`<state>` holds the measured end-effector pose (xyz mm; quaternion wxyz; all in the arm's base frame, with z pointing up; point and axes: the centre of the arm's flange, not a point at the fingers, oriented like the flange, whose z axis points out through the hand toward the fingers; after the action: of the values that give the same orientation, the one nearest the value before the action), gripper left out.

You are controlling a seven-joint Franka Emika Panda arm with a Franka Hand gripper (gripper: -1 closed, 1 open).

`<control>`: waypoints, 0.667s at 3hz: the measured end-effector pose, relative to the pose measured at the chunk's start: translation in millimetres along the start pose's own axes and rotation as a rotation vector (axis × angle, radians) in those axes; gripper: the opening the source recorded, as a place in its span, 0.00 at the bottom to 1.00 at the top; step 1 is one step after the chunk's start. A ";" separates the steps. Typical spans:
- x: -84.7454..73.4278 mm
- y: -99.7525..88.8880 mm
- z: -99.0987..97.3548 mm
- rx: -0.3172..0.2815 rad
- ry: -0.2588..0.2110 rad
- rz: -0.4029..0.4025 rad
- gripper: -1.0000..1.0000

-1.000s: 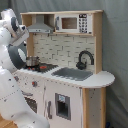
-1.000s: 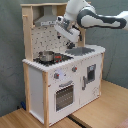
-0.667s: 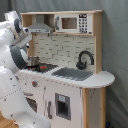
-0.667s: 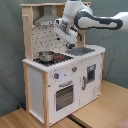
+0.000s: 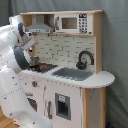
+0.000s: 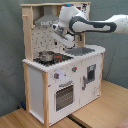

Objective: Play with the kitchen

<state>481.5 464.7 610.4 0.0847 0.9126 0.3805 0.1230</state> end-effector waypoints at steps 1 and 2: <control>8.8 0.8 12.1 0.002 -0.006 -0.030 1.00; 19.2 1.0 20.7 0.001 -0.002 -0.071 1.00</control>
<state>501.1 476.5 593.9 0.0889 0.8988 0.4125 0.1187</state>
